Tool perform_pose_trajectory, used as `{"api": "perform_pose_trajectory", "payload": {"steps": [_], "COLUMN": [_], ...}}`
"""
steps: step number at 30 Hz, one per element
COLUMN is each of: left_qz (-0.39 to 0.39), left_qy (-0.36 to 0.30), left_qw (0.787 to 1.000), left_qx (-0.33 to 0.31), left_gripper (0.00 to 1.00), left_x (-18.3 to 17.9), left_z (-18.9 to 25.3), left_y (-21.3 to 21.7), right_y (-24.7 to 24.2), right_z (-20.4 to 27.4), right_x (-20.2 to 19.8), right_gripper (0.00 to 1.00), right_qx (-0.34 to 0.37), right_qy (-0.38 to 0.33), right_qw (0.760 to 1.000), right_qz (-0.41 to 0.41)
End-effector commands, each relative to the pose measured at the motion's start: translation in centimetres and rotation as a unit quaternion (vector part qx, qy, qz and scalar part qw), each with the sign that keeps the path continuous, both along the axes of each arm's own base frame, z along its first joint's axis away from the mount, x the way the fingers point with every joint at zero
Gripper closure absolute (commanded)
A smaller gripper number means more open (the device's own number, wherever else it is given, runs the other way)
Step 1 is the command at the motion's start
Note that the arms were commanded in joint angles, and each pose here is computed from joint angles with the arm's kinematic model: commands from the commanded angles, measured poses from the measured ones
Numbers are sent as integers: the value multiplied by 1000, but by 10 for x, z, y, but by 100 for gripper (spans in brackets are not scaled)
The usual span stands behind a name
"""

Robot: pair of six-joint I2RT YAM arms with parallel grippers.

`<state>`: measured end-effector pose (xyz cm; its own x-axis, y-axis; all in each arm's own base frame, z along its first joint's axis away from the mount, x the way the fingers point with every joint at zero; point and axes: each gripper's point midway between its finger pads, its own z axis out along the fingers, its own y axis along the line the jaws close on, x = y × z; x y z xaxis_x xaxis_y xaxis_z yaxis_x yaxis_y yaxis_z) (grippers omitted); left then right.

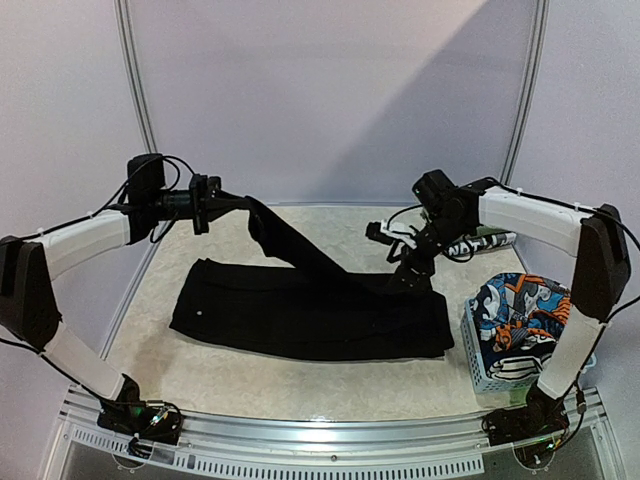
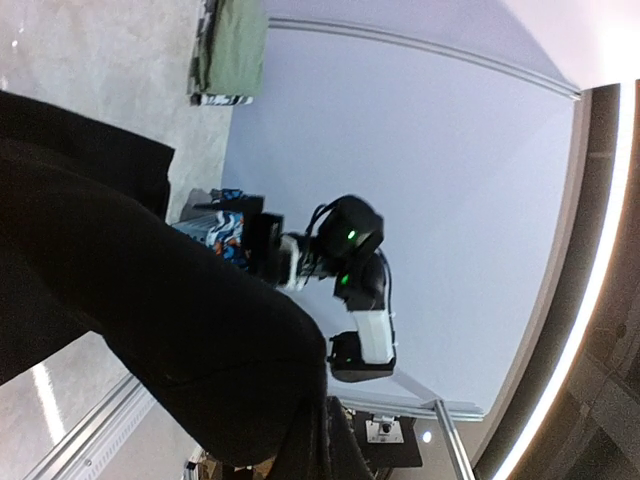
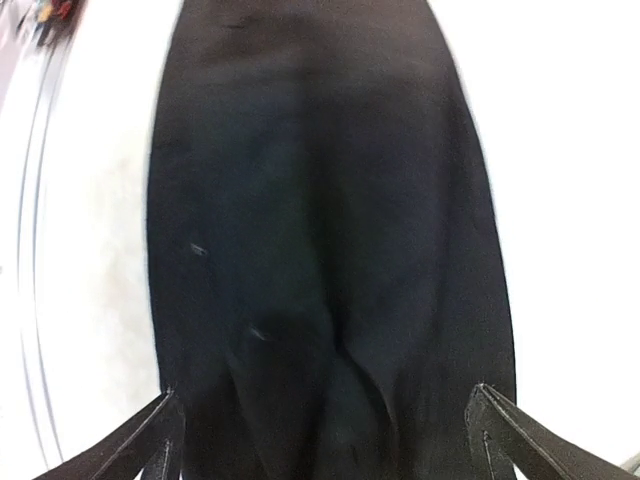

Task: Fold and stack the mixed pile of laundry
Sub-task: Adjust the rectangle-folded shirt at the center of the board.

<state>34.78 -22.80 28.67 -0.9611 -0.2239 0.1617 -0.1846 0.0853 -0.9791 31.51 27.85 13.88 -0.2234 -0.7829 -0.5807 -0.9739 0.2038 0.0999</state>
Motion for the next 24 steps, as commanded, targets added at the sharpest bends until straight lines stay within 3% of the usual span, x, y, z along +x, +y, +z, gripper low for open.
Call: {"api": "perform_pose_trajectory", "payload": {"steps": [1,12,17,24], "left_qz": [59,84,87,110], "left_qy": [-45,-43,-15,7], "left_qw": [995,993,996,994], "left_qx": [-62,-70,-15,2], "left_gripper": [100,100,100,100], "left_x": [7,-10,-9,11], "left_z": [68,95,58,20], "left_y": [1,4,11,35], "right_y": [30,54,55,41], "right_z": [-17,-9,-16,-4], "right_x": [-18,23,12,-1], "right_gripper": [1,1,2,3], "right_qx": [-48,-39,-35,-5], "right_qy": [-80,-119,-92,-55], "right_qw": [993,991,993,994], "right_qz": [76,44,63,89]}}
